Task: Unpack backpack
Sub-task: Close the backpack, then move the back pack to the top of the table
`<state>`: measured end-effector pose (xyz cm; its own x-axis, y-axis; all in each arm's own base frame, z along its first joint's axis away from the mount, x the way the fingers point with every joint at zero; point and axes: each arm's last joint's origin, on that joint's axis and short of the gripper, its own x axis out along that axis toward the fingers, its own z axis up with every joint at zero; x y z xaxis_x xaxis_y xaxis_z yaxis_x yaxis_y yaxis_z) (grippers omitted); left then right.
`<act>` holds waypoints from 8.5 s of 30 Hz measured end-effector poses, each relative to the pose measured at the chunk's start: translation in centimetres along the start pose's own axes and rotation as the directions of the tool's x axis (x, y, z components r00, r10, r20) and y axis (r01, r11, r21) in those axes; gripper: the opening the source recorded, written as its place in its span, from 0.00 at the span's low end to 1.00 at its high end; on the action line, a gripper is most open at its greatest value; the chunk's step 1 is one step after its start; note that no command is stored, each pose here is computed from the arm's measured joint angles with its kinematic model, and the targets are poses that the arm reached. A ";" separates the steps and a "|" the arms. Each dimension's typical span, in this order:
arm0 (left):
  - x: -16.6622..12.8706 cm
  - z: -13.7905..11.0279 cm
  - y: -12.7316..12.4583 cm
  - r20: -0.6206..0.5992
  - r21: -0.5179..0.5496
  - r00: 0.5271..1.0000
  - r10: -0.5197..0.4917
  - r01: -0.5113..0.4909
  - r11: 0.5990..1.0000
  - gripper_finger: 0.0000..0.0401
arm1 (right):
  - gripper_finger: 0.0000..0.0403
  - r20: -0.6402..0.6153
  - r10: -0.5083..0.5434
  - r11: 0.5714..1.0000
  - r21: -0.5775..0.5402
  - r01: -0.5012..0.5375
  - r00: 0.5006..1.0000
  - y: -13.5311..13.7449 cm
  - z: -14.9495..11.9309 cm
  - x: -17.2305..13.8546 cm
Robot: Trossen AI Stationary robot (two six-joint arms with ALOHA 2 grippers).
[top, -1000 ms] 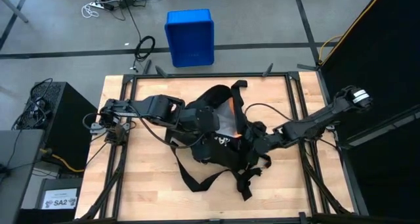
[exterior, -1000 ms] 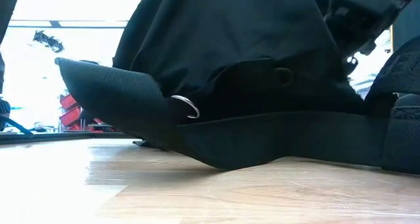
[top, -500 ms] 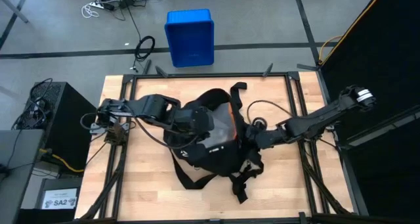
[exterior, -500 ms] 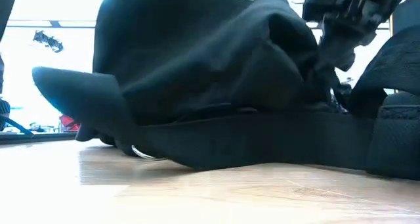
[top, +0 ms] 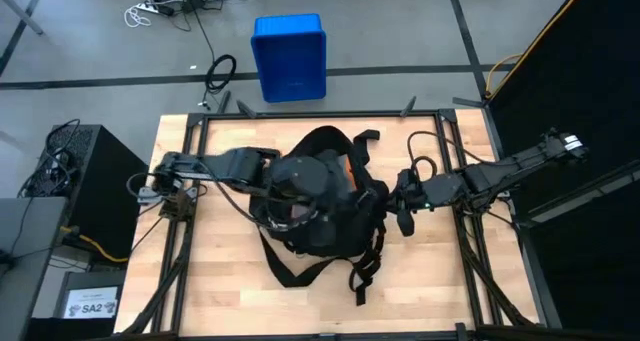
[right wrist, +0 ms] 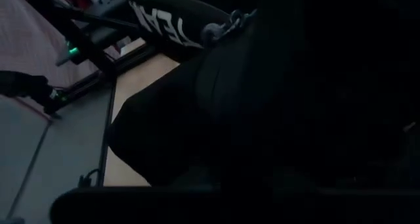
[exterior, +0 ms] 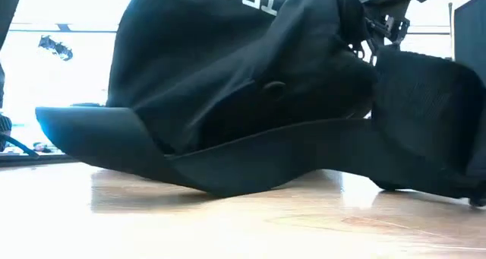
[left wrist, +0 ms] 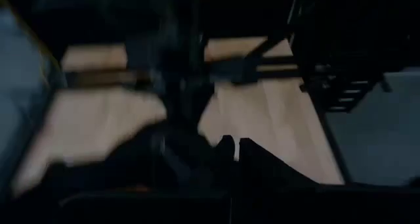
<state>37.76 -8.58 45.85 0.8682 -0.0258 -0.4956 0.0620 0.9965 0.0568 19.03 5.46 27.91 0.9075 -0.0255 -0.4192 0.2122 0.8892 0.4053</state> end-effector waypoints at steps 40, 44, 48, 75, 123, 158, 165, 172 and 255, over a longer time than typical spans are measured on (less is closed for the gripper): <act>11.0 -7.2 2.5 -0.342 -0.325 0.931 0.126 -0.243 0.914 0.17 | 0.00 0.024 0.065 0.997 -0.049 -0.064 0.998 0.4 0.5 0.2; 10.4 -7.0 2.7 -0.343 -0.308 0.932 0.117 -0.229 0.923 0.03 | 0.00 0.005 0.062 0.997 -0.044 -0.062 0.998 0.3 0.3 0.2; 7.6 -6.0 3.2 -0.380 -0.275 0.915 0.137 -0.254 0.927 0.01 | 0.00 -0.056 0.081 0.996 -0.023 -0.082 0.995 0.4 -0.2 0.1; -0.4 -8.8 5.1 -0.655 -0.175 0.732 0.187 -0.388 0.905 0.00 | 0.00 -0.327 0.066 0.998 0.020 -0.063 0.943 2.8 -5.5 -3.3; -18.2 -24.1 6.3 0.142 -0.390 0.931 0.336 -0.259 0.884 0.34 | 0.60 -0.212 -0.046 0.972 0.215 0.092 0.976 0.3 0.9 -3.9; -2.2 -36.8 5.0 0.032 -0.251 0.999 0.029 -0.020 0.968 0.00 | 0.00 -0.573 -0.219 0.973 -0.064 0.223 0.790 -2.8 -2.9 13.2; -2.8 -39.5 10.6 -0.006 -0.359 0.959 0.282 -0.265 0.895 0.00 | 0.00 -0.487 -0.202 0.977 -0.037 0.211 0.849 -13.9 2.2 12.9; -1.7 -37.1 17.0 0.064 -0.383 0.973 0.223 -0.182 0.906 0.00 | 0.00 -0.317 -0.121 0.979 0.119 0.166 0.941 -22.2 5.8 9.8; -12.3 -40.3 10.3 0.403 -0.294 0.810 0.427 -0.327 0.898 0.00 | 0.02 0.362 -0.394 0.883 -0.104 0.457 0.845 -13.6 -9.3 -3.4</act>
<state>7.89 5.26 17.63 0.9278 0.3720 -0.0283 -0.3729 0.9269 -0.0417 9.69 -2.29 16.30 0.8141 -0.5375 -0.2201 0.5645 0.8214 0.0821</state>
